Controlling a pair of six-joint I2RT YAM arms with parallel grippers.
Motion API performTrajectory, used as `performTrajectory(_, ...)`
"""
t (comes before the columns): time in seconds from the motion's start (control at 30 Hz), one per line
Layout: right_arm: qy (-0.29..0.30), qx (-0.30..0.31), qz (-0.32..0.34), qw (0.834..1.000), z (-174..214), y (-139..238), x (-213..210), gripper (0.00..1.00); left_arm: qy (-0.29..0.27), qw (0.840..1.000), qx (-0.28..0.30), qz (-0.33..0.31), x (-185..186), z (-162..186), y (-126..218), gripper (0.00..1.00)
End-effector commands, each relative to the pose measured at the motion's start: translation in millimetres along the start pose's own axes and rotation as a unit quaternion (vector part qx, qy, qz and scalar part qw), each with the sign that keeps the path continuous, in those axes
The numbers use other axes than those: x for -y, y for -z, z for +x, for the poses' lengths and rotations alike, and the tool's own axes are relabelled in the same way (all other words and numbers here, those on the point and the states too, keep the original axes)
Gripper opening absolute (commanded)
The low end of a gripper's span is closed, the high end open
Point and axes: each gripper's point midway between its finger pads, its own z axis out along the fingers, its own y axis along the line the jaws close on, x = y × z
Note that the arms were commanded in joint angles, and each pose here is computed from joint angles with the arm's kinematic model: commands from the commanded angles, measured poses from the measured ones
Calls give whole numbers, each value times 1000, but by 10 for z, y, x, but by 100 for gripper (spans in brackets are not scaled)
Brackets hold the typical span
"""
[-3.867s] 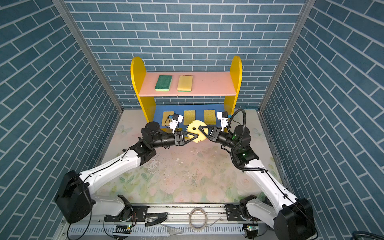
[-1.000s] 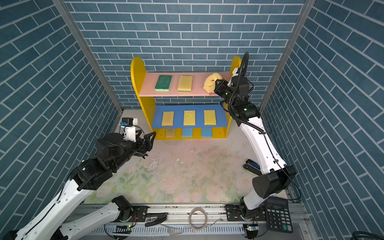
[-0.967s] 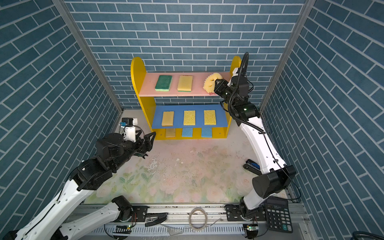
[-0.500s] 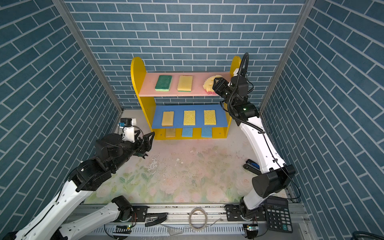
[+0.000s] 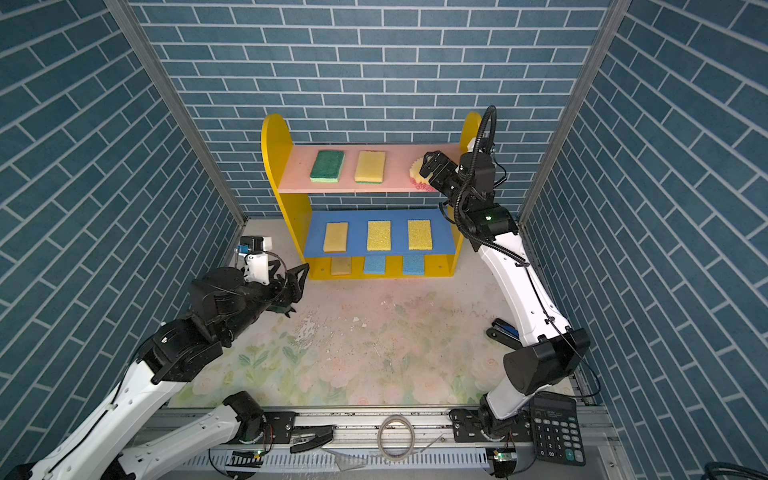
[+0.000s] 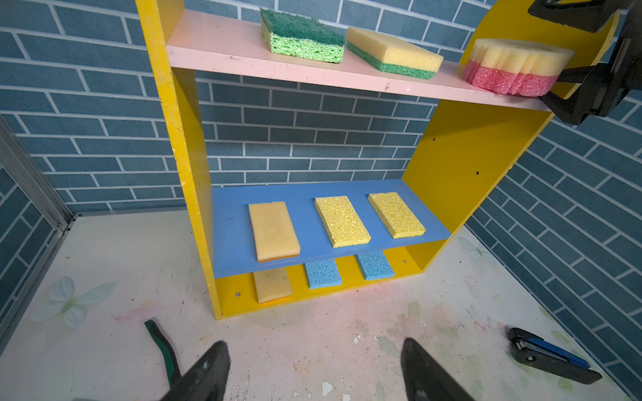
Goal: Place and organize the cleaning sponges onto the shelf
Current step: 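Lower the smiley sponge onto the pink shelf beside the yellow sponge, then open the right gripper and push the sponge flat on the pink shelf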
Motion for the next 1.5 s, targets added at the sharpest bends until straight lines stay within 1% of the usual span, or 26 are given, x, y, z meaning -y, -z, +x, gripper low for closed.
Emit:
performTrajectory(0.0, 10, -7, -2, 1000, 19, -37, -101, 99, 0, 1000, 7, -5, -30, -50, 41, 79)
performTrajectory(0.33, 22, 2, 11, 1000, -24, -21, -105, 99, -5, 1000, 10, -8, -43, -74, 69, 79)
performTrajectory(0.63, 41, 29, 27, 998, -186, 117, -103, 99, -9, 1000, 11, -8, -38, -90, 71, 79)
performTrajectory(0.83, 51, 33, 25, 998, -254, 206, -149, 99, -10, 1000, 11, -7, -33, -99, 72, 79)
performTrajectory(0.9, 54, 45, 20, 997, -302, 309, -186, 99, -11, 1000, 12, -8, -37, -111, 85, 79)
performTrajectory(1.03, 76, 84, 2, 994, -463, 649, -318, 99, -15, 1000, 18, -14, -64, -146, 114, 79)
performTrajectory(1.17, 81, 89, -16, 993, -525, 976, -376, 98, -18, 999, 23, -18, -75, -177, 127, 79)
performTrajectory(1.27, 76, 84, -31, 993, -486, 1214, -361, 93, -18, 999, 26, -18, -75, -193, 126, 79)
performTrajectory(1.3, 75, 80, -36, 993, -453, 1285, -346, 87, -18, 999, 26, -19, -75, -191, 125, 79)
performTrajectory(1.33, 75, 74, -40, 994, -408, 1347, -327, 78, -18, 999, 26, -19, -76, -192, 126, 79)
performTrajectory(1.37, 75, 68, -42, 994, -367, 1394, -307, 66, -18, 999, 26, -20, -78, -190, 122, 79)
performTrajectory(1.4, 73, 59, -41, 995, -322, 1430, -277, 43, -19, 999, 25, -21, -84, -186, 122, 79)
performTrajectory(1.43, 73, 47, -33, 996, -267, 1453, -225, 7, -20, 999, 25, -23, -90, -185, 123, 79)
performTrajectory(1.47, 73, 36, -26, 996, -226, 1457, -192, 0, -20, 999, 24, -23, -91, -184, 122, 79)
